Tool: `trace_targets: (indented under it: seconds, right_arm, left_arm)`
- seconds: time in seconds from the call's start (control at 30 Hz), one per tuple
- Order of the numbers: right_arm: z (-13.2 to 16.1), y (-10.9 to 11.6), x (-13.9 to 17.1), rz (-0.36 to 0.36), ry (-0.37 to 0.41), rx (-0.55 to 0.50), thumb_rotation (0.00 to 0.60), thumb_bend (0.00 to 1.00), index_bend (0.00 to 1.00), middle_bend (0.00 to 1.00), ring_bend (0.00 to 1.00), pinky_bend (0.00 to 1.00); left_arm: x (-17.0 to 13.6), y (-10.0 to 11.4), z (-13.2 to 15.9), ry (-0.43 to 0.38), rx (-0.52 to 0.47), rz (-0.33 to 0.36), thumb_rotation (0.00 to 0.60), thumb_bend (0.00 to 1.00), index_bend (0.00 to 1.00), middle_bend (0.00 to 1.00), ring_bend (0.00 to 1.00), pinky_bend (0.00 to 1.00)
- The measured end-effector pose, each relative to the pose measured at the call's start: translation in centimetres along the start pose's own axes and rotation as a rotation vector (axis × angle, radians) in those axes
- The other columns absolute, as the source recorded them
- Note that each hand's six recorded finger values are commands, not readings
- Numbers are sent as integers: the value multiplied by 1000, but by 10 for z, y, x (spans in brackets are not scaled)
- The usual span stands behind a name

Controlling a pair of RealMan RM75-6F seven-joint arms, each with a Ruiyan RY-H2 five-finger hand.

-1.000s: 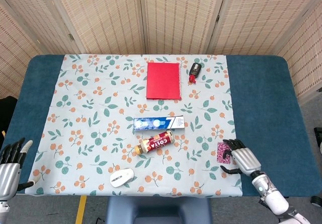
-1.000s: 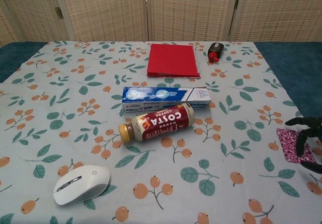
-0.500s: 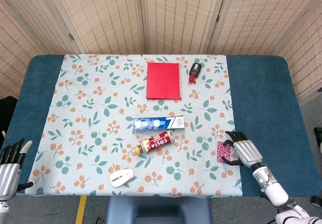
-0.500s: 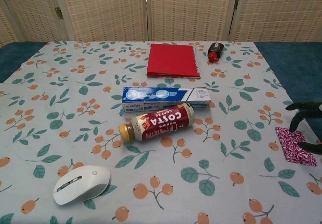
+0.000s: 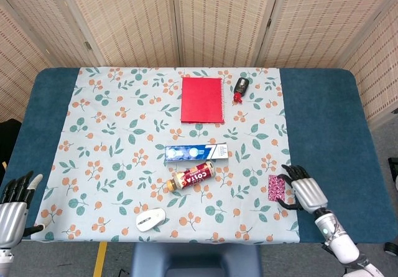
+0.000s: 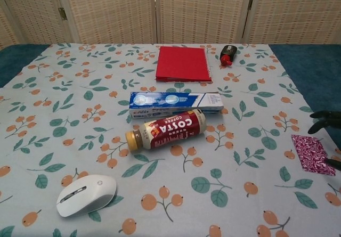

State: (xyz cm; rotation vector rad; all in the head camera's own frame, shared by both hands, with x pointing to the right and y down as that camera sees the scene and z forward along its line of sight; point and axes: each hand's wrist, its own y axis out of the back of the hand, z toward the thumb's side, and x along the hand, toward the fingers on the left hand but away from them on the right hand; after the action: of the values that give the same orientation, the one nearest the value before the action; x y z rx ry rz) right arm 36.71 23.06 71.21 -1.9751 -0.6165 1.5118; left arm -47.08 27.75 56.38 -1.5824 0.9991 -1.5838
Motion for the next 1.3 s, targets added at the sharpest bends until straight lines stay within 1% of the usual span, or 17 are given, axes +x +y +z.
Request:
trace_targets:
  seconds: [0.1,0.3,0.37,0.8,1.03,1.13,1.3]
  right_arm:
    - [0,-4,-3,3,-5,1,350,363,168,50,0,0]
    - [1,-10,-6,18,-8,19,350,356,49,12,0,0]
    - [1,-11,-7,20,-9,25,350,349,34,5,0,0]
    - [0,-16,-10,37,-21,40,350,348,28,1,0,0]
    - [0,-19,-13,47,-19,70,350,348,29,1,0,0]
    - [0,-20,-13,48,-18,87,350,348,28,1,0,0]
    - [3,-20,-13,42,-12,86,350,348,28,2,0,0]
  left_arm:
    - [-1,-1,-1,2,1,-6,600,183,69,0,23,0]
    - [-1,-2,-2,6,1,-12,600,183,67,0,26,0]
    - [-1,-2,-2,6,0,-12,600,183,67,0,26,0]
    - [-1,-5,-3,9,-1,-22,600,183,64,0,28,0]
    - [-2,-5,-4,13,0,-26,600,183,62,0,29,0]
    - [-3,-5,-5,16,1,-28,600,183,62,0,29,0]
    - [-4,-5,-5,16,-1,-26,600,183,61,0,31,0]
